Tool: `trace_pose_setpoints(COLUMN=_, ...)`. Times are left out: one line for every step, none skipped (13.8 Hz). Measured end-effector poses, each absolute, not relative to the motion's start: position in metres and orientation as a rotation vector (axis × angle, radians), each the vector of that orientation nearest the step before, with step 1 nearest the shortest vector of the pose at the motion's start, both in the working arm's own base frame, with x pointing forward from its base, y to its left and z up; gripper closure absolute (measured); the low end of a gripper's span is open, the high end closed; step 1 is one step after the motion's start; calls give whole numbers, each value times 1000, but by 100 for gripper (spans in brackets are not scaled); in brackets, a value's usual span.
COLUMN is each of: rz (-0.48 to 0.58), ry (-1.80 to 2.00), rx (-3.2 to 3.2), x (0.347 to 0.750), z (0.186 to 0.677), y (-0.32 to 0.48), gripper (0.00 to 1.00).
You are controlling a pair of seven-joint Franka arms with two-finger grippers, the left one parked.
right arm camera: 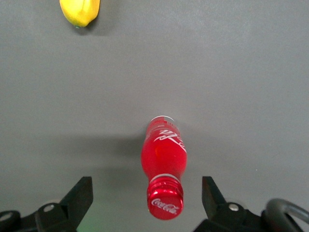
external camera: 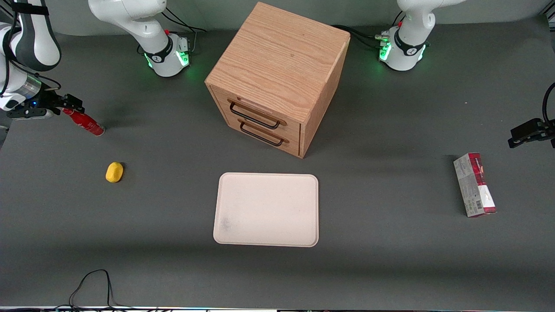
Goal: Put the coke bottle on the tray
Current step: 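Close the right gripper around the bottle's cap end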
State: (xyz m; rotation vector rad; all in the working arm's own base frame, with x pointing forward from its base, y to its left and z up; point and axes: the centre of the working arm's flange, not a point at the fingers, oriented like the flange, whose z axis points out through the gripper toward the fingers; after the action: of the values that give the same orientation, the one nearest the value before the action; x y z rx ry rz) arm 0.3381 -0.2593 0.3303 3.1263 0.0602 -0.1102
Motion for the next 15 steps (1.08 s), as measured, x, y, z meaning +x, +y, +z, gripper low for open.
trace_pose_setpoints(rz=-103, ry=74, rx=3128, x=336, z=329, y=-263, gripper=0)
trace_pose_setpoints(rz=-88, ry=86, rx=3128, x=333, z=329, y=-268, gripper=2)
trace_pose_setpoints(rz=-84, ry=97, rx=3131, x=330, z=328, y=-272, gripper=5)
trace_pose_setpoints(rz=-83, ry=103, rx=3133, x=328, z=327, y=-274, gripper=17)
trace_pose_setpoints(rz=-83, ry=106, rx=3133, x=328, z=327, y=-275, gripper=27)
trace_pose_setpoints(rz=-84, ry=108, rx=3133, x=328, z=326, y=-275, gripper=35)
trace_pose_setpoints(rz=-86, ry=110, rx=3133, x=328, z=326, y=-275, gripper=35)
trace_pose_setpoints(rz=-88, ry=111, rx=3132, x=328, z=326, y=-274, gripper=42)
trace_pose_setpoints(rz=-91, ry=112, rx=3132, x=328, z=325, y=-274, gripper=48)
trace_pose_setpoints(rz=-95, ry=112, rx=3132, x=328, z=324, y=-274, gripper=48)
trace_pose_setpoints(rz=-99, ry=113, rx=3131, x=328, z=324, y=-274, gripper=52)
trace_pose_setpoints(rz=-102, ry=114, rx=3131, x=328, z=323, y=-274, gripper=65)
trace_pose_setpoints(rz=-104, ry=116, rx=3130, x=328, z=323, y=-274, gripper=69)
trace_pose_setpoints(rz=-110, ry=123, rx=3130, x=329, z=323, y=-273, gripper=69)
trace_pose_setpoints(rz=-122, ry=141, rx=3129, x=332, z=324, y=-268, gripper=69)
